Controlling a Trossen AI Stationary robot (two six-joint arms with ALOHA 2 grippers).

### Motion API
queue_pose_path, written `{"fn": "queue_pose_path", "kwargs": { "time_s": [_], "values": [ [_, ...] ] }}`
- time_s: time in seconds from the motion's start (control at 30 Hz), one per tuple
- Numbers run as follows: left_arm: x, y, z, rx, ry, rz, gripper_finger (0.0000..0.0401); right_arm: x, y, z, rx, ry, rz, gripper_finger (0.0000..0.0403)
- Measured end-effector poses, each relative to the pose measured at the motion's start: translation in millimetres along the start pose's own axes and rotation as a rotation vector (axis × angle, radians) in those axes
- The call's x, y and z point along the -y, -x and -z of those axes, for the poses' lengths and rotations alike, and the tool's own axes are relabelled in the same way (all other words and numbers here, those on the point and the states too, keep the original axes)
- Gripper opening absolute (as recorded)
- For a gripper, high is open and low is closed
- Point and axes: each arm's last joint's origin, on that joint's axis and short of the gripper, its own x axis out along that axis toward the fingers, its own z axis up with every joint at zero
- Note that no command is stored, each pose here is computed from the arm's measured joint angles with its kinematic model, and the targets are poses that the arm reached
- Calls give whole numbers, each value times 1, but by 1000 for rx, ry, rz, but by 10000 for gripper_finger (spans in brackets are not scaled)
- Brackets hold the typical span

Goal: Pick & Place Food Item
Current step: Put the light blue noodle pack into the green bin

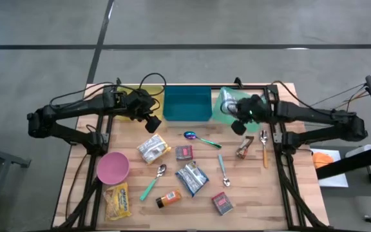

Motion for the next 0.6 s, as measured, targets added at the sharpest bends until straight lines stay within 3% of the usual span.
{"fn": "queue_pose_path", "kwargs": {
  "time_s": [0.27,0.6],
  "values": [
    [0,0,0,0,3,0,344,34,-39,-3,-137,70,-3,8],
    [2,0,-6,71,23,11,344,35,-75,14,-233,120,4,8]
  ]
}}
